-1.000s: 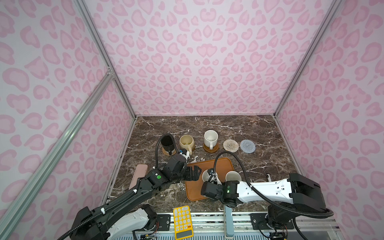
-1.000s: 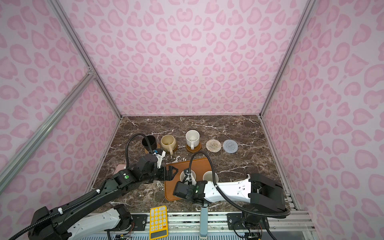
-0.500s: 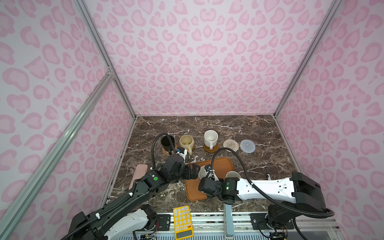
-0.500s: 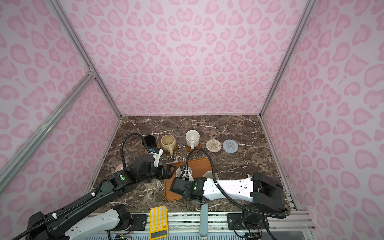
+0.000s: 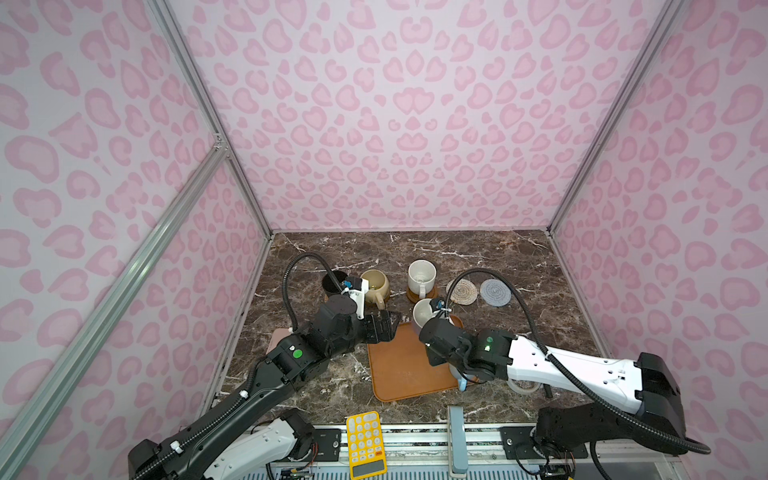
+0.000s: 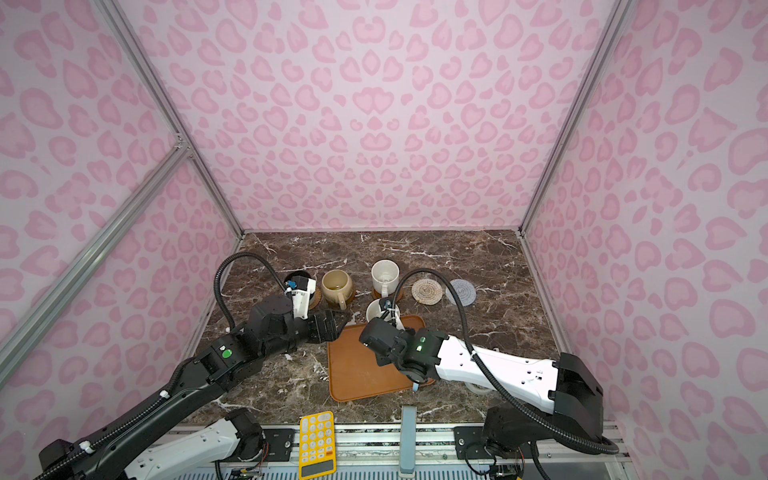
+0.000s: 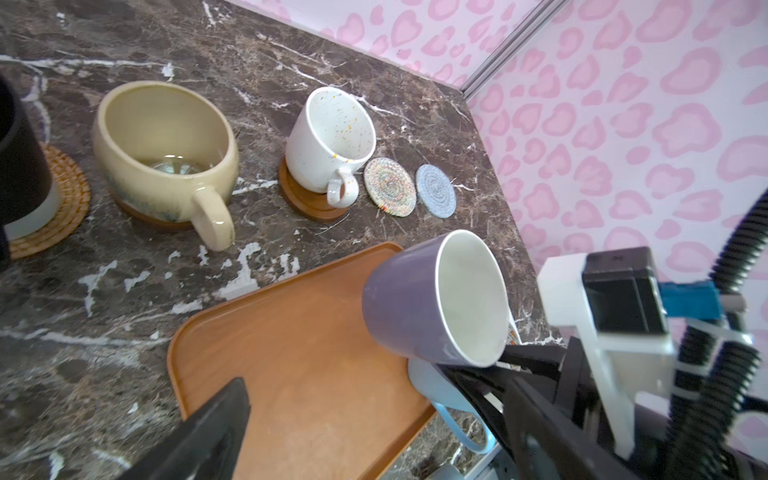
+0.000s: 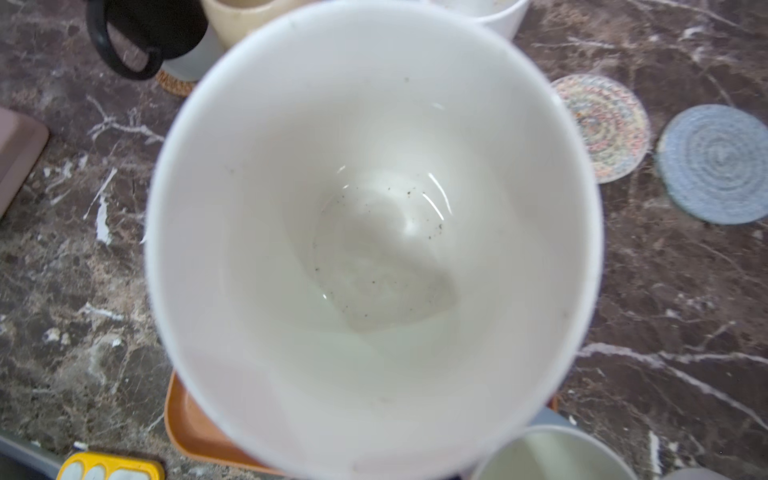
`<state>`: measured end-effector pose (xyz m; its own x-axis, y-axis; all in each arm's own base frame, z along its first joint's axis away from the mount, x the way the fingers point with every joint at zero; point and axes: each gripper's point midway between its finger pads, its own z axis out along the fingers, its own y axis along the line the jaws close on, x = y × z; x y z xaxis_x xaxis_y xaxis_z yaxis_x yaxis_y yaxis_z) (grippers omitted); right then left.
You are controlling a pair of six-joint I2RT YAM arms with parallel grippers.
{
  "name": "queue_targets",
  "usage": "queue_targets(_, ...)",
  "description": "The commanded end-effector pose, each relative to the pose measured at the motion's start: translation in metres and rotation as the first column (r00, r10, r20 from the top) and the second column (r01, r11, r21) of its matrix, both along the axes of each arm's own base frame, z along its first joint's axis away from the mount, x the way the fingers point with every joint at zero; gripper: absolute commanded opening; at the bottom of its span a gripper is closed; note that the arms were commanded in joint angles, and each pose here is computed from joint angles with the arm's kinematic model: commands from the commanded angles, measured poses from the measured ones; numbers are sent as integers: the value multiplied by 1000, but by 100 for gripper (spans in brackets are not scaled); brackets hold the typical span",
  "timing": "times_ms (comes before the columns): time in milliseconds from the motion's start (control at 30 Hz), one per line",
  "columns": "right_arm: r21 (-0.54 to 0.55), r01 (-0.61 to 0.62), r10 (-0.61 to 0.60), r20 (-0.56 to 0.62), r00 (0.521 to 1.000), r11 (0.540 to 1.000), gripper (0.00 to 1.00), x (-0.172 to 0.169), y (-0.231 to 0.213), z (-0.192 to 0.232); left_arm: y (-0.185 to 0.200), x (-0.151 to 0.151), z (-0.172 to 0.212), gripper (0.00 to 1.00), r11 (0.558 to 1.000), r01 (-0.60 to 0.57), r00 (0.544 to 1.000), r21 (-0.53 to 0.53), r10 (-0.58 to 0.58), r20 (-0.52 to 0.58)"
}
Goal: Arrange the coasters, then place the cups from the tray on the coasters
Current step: 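Lift the lavender mug with the right gripper toward the coasters, then carry the lavender mug with the right gripper onto the colourful woven coaster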
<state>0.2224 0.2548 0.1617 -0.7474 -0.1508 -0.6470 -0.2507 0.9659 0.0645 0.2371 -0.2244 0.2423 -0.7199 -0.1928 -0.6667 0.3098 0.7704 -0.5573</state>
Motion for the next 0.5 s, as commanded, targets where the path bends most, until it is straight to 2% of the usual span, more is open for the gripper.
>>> queue_targets(0,-20,32,-31,60,998,999,0,17,-18,14,-18,5,19,97,998,36,999,-56,-34,37)
queue_targets(233,6,110,-110,56,992,994,0,50,-59,23,-56,18,20,97,998,68,997,-15,-67,48)
queue_targets(467,29,172,-173,11,985,985,0,83,-90,14,-87,40,20,97,998,68,996,-10,-68,49)
